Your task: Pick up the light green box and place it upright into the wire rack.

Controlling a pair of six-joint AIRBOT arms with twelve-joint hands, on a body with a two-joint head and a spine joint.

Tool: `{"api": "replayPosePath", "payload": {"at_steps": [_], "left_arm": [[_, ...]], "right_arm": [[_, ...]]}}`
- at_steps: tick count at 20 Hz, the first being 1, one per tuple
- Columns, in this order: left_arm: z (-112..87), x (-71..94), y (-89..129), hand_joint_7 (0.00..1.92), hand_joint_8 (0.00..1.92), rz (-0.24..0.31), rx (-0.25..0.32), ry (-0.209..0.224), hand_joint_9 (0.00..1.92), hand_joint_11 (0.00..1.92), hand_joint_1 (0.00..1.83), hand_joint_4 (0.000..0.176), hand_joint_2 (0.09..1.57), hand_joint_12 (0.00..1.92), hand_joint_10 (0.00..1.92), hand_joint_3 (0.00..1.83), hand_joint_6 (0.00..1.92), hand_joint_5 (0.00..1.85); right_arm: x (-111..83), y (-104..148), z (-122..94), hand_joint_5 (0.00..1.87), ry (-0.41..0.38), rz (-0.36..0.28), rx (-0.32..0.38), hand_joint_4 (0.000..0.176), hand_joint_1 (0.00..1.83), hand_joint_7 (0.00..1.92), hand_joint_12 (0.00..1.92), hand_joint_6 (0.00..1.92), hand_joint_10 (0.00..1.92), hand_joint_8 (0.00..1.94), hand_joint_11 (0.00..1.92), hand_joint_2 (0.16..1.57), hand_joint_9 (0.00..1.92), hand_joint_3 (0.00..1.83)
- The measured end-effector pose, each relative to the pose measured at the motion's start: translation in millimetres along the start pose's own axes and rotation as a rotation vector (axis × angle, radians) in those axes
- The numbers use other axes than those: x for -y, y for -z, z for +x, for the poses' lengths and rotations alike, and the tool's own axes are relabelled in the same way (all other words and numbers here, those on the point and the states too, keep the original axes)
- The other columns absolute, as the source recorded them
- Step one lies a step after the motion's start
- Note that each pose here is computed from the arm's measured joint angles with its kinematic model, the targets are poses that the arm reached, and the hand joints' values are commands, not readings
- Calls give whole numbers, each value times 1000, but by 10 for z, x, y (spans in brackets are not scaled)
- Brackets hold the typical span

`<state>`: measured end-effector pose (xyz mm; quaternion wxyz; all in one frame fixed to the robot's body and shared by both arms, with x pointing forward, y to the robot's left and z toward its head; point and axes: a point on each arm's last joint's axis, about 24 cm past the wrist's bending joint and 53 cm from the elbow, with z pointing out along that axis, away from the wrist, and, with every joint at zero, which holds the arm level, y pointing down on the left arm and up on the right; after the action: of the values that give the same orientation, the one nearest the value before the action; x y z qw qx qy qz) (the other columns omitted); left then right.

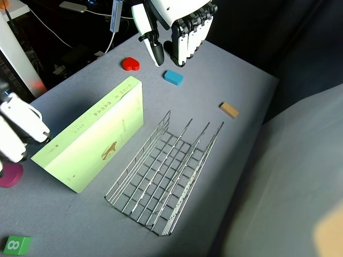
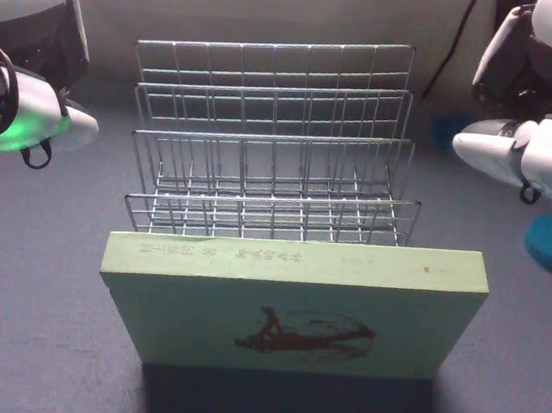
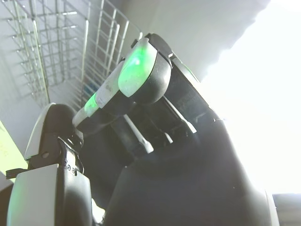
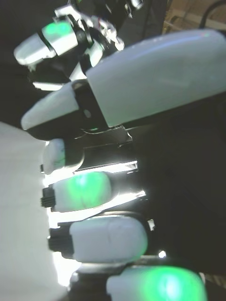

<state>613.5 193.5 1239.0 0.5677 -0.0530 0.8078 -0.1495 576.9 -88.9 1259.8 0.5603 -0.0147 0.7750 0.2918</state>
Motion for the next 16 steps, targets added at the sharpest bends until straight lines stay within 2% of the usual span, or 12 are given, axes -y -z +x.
{"api": "replayPosePath", "payload": {"at_steps": [2, 4, 8, 11, 16], "left_arm": [[1, -2, 0, 190, 35, -1, -1, 0, 142, 7, 0, 83, 1143, 532, 31, 142, 68, 244], [10, -25, 0, 192, 4, -10, -4, -3, 150, 0, 0, 84, 1202, 546, 6, 23, 10, 259], [-5, -11, 2, 202, 3, -3, 2, -8, 155, 0, 0, 84, 1222, 585, 2, 9, 4, 267], [8, -30, 1, 179, 0, -10, -4, -5, 129, 0, 0, 85, 1227, 501, 0, 2, 0, 242], [-8, -187, -18, 205, 6, -42, -4, -24, 146, 0, 0, 88, 1255, 530, 5, 5, 5, 263]], "right_arm": [[-31, -1, -3, 170, -4, -11, 1, 44, 7, 197, 825, 58, 81, 47, 0, 1054, 159, 137], [-51, 0, 5, 190, -7, -18, -3, 44, 4, 202, 818, 3, 8, 1, 0, 1120, 187, 10], [-161, 1, -28, 195, -4, -60, 8, 44, 17, 217, 812, 3, 8, 5, 0, 1101, 198, 0], [-267, -22, -32, 192, -30, -85, 13, 44, 20, 207, 799, 1, 2, 0, 0, 1098, 191, 0], [-535, -142, 150, 212, -14, -100, -25, 41, 77, 220, 847, 3, 0, 2, 0, 1122, 187, 6]]}}
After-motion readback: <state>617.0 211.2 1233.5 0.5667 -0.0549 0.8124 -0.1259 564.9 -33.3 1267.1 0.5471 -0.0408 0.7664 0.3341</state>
